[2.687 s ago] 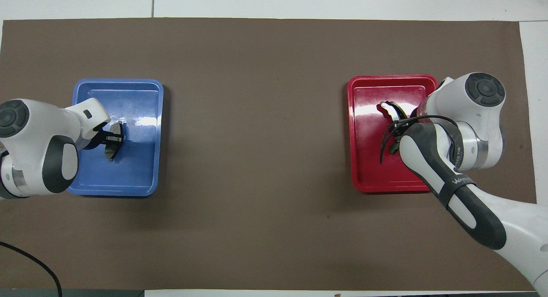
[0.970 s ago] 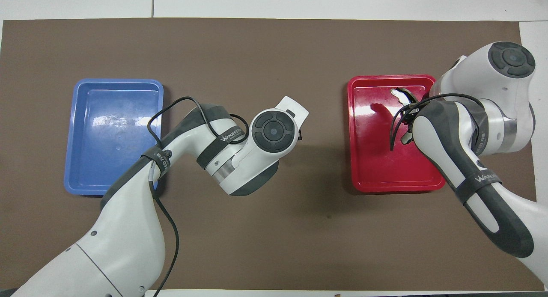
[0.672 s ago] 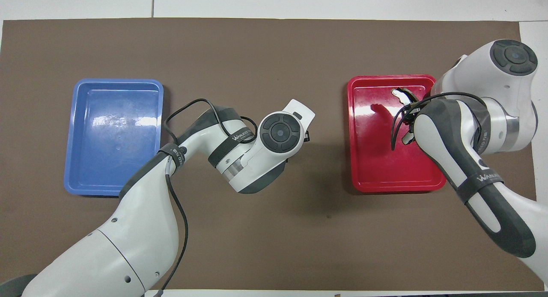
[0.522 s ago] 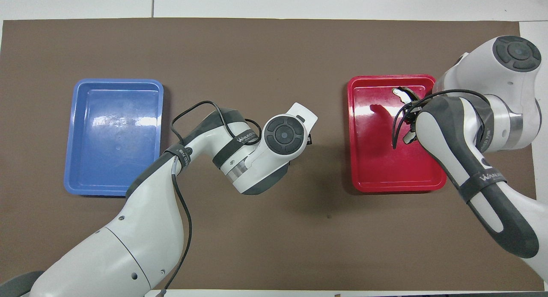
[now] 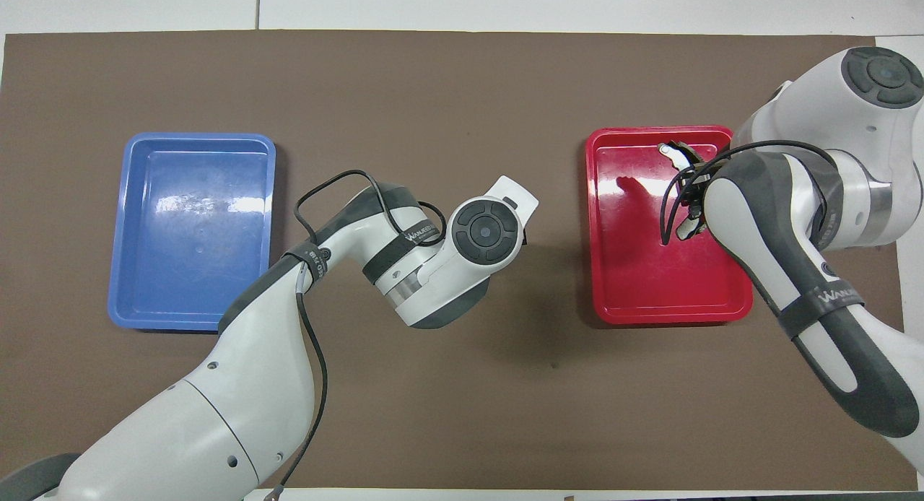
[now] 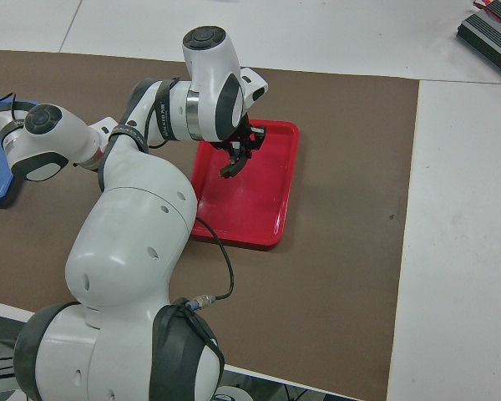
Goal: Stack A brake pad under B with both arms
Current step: 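Carry the dark pad with the left gripper to the table center, then open the left gripper on the dark pad while the right gripper approaches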
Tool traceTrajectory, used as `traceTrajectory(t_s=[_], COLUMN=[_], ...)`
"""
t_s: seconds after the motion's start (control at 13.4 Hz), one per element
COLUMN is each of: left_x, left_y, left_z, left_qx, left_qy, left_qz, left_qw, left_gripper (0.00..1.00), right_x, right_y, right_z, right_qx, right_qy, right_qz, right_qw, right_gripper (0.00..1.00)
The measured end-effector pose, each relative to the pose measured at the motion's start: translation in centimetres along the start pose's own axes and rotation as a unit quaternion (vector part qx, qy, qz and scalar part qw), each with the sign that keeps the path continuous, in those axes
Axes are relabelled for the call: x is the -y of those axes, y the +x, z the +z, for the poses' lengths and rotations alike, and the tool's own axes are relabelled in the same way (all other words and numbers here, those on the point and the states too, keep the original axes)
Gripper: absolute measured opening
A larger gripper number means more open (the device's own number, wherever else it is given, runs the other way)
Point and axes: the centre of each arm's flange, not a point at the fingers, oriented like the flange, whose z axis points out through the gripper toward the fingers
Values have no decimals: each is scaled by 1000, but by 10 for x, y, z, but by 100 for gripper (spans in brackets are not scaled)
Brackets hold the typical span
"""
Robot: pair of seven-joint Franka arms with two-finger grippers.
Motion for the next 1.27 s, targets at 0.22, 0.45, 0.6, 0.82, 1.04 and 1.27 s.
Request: traceTrajectory(t_s=[0.22,0.45,0.6,0.82,1.04,1.27], left_x=[-1,8,16,42,102,183], left_y=[15,40,56,74,99,121], left_z=[-15,-36,-51,-84,-152,-216], left_qx=[-20,-30,-30,-18,22,41], left_qy=[2,25,39,65,60,63], left_qz=[1,-14,-28,-23,13,35], left_qw=[1000,999,998,997,998,997], left_gripper=[64,99,100,100,100,100], right_x=[2,14,28,64,113,155], right_y=[1,2,2,2,0,-4], right_z=[-11,-15,-14,-13,-12,-11], right_qx=[6,5,5,4,-8,-13], right_qy=[1,0,-1,-3,-5,6], right_qz=[-2,-11,-21,-16,1,22], right_qw=[1000,1000,1000,1000,1000,1000], right_gripper=[41,41,41,41,41,41])
